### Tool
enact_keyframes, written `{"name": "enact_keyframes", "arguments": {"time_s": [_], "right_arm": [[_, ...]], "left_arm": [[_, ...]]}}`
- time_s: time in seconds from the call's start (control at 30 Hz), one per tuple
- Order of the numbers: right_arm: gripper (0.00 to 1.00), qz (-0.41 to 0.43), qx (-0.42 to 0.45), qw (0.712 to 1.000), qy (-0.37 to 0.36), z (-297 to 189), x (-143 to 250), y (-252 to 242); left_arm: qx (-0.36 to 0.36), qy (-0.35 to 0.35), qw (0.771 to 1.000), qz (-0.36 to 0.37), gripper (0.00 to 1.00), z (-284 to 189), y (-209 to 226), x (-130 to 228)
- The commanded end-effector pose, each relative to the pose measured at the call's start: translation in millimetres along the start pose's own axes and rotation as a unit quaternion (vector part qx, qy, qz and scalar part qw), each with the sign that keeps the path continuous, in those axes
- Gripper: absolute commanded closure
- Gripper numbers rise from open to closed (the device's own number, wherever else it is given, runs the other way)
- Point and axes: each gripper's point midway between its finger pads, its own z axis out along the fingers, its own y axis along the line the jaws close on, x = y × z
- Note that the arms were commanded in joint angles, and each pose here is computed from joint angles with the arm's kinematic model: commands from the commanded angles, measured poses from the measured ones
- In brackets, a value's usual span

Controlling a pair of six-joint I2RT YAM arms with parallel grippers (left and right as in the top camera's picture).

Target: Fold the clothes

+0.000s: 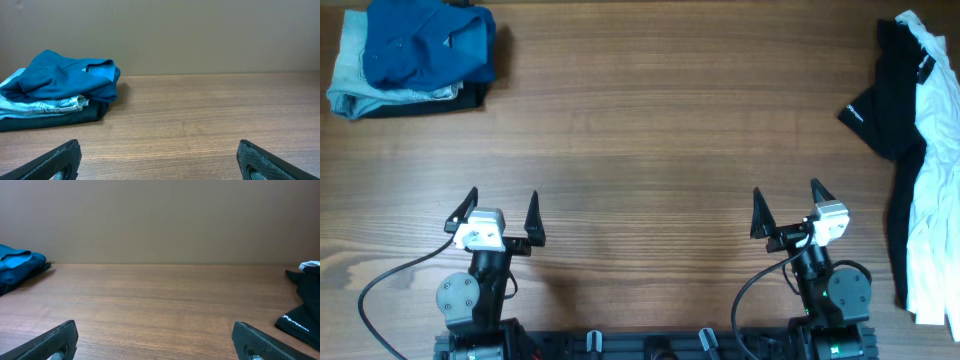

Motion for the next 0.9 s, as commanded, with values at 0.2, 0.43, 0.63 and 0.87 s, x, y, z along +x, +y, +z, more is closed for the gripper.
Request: {"name": "enact_keyframes", "arguments": {"time_s": [0.2, 0.43, 0.63, 0.87], "right_arm": [[0.00, -0.003, 0.016, 0.999, -0.049, -2, -27, -4], [0.00, -0.012, 0.014, 0.997, -0.081, -2, -83, -1], [0.00, -0.027, -0.012, 0.999, -0.042, 28, -120, 10], [0.00, -0.020, -0.066, 0.997, 0.026, 86, -159, 29]], "left_arm": [[0.033, 0.018, 0.995, -0.095, 0.00, 2, -12, 7], [0.047, 0.025, 0.990, -0.133, 0.00, 5, -16, -16], [0.053, 0.058, 0.987, -0.142, 0.00, 17, -17, -57], [0.056, 0.158, 0.971, -0.173, 0.00, 46, -16, -80]]}}
